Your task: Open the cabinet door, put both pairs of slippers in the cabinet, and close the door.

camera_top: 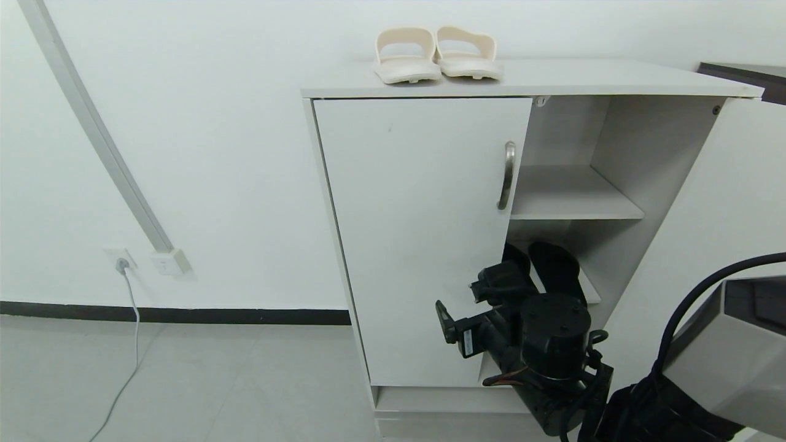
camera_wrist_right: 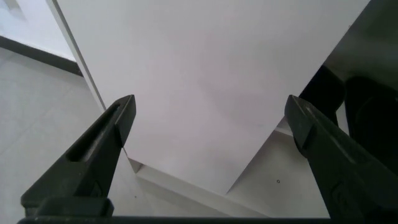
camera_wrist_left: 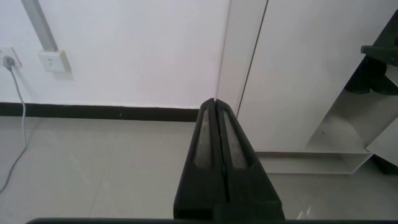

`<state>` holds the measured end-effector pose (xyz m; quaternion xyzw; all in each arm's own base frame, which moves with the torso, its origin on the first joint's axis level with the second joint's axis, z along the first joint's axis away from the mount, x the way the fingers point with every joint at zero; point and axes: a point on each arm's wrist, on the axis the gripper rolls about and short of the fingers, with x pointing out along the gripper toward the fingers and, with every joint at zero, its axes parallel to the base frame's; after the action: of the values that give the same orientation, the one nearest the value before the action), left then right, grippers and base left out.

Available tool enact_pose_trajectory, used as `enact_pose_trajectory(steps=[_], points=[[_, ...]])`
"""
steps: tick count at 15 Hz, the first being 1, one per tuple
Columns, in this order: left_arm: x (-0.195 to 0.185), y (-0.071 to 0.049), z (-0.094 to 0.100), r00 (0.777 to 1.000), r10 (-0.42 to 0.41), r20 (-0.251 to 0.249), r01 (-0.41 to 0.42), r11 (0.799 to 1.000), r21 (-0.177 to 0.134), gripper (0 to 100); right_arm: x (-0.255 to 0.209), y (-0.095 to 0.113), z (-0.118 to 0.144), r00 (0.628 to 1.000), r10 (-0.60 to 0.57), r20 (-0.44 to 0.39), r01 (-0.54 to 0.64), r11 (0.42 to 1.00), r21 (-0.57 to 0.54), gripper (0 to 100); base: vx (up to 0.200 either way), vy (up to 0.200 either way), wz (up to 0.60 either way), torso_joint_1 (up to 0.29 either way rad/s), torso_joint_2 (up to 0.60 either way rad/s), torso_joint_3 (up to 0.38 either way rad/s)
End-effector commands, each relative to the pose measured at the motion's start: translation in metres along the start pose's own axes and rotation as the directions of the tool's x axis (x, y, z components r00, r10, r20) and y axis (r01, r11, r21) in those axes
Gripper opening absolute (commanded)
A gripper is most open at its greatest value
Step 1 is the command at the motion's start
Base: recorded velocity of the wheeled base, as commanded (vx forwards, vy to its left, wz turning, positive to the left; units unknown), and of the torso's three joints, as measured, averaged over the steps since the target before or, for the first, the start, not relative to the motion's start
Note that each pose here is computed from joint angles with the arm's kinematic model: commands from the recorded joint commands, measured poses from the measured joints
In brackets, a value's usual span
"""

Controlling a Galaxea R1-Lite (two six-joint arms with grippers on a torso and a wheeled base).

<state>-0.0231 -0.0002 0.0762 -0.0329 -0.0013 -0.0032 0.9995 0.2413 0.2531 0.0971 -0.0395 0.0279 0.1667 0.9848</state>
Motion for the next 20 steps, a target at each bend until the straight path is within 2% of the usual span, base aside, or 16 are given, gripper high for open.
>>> enact_pose_trajectory(steps=[1, 7, 12, 20], points=[[0.0001, 0.0000, 0.0000, 1.000, 0.000, -0.001, 0.000, 1.000, -0.002, 0, -0.0001, 0.0008, -0.0034, 1.000, 0.002, -0.009, -0.002, 1.000, -0.007, 100, 0.000, 0.000, 0.00, 0.000, 0.00, 0.000], [0.0001, 0.0000, 0.0000, 1.000, 0.000, -0.001, 0.000, 1.000, 0.000, 0, -0.0006, 0.0017, -0.0041, 1.000, 0.007, -0.010, -0.007, 1.000, -0.018, 100, 0.000, 0.000, 0.00, 0.001, -0.02, -0.027], [0.0001, 0.0000, 0.0000, 1.000, 0.000, -0.001, 0.000, 1.000, 0.000, 0, -0.0008, 0.0022, -0.0041, 1.000, 0.008, -0.010, -0.008, 1.000, -0.019, 100, 0.000, 0.000, 0.00, 0.053, -0.38, -0.323], [0.0001, 0.0000, 0.0000, 1.000, 0.000, -0.001, 0.000, 1.000, -0.002, 0, -0.0013, 0.0032, -0.0040, 1.000, 0.011, -0.010, -0.011, 1.000, -0.020, 100, 0.000, 0.000, 0.00, 0.130, -0.46, -0.333]])
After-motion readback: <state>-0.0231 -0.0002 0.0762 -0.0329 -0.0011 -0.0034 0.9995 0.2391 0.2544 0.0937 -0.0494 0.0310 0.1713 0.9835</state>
